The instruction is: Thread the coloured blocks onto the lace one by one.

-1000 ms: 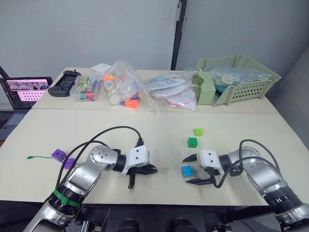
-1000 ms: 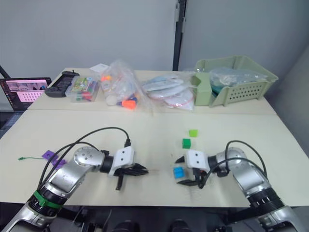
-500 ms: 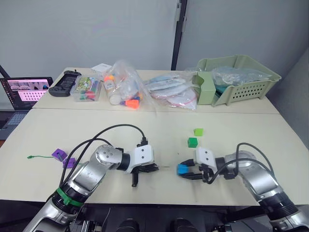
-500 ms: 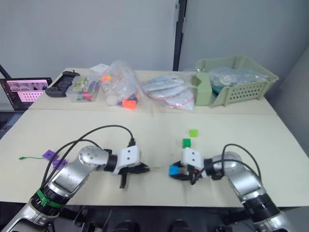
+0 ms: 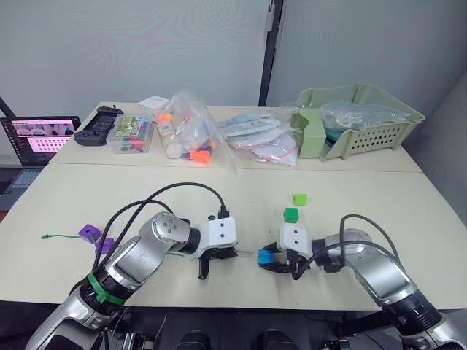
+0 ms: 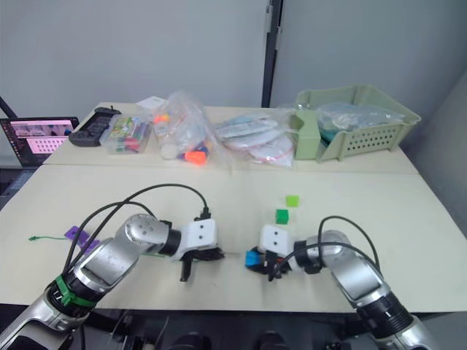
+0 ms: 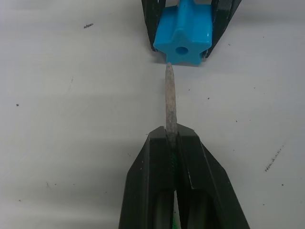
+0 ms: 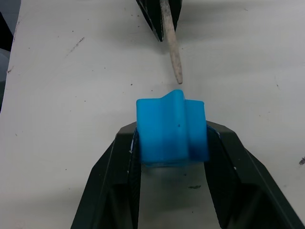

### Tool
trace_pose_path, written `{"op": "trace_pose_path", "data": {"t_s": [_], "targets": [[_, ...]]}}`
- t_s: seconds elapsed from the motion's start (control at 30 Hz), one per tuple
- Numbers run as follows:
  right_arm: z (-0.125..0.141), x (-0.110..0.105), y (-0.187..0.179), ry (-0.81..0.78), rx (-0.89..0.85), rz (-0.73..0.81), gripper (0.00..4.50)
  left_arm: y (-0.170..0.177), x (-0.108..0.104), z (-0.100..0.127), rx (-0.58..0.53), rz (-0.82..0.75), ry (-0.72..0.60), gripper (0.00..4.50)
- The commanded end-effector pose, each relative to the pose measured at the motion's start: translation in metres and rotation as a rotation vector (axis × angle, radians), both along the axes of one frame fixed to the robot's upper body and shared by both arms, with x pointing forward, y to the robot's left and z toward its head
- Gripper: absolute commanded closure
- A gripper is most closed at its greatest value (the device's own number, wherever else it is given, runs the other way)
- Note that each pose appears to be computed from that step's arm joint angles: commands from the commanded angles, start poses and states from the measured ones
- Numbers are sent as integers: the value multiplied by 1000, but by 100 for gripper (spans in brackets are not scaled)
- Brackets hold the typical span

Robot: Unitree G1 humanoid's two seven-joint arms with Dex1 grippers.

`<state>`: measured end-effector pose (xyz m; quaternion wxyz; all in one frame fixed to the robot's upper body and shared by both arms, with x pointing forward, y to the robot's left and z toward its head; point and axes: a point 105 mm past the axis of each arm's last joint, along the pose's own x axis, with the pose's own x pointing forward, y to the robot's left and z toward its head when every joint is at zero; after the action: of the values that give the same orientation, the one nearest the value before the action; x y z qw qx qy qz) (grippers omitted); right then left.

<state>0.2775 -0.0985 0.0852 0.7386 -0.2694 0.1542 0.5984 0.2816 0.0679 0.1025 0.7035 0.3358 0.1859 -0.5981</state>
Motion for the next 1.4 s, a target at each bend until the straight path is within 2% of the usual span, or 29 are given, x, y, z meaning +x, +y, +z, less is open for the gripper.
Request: {"op": "trace_pose_path", "data": {"t_s": [0.03,0.8,1.17,1.4], "targets": [[1,3,0,-23,-28,-19,316,-4,-3,9,13,-20,-28,450],[10,3,18,-33,2,-13,316,-22,0,7,-12,-29,-20,450],[12,0,27,-31,13,-3,316,-40,-3,9,-97,-87,1,450],[8,-2,21,-21,-6,-2,316,-31,-2,7,-96,-71,19,450]]}}
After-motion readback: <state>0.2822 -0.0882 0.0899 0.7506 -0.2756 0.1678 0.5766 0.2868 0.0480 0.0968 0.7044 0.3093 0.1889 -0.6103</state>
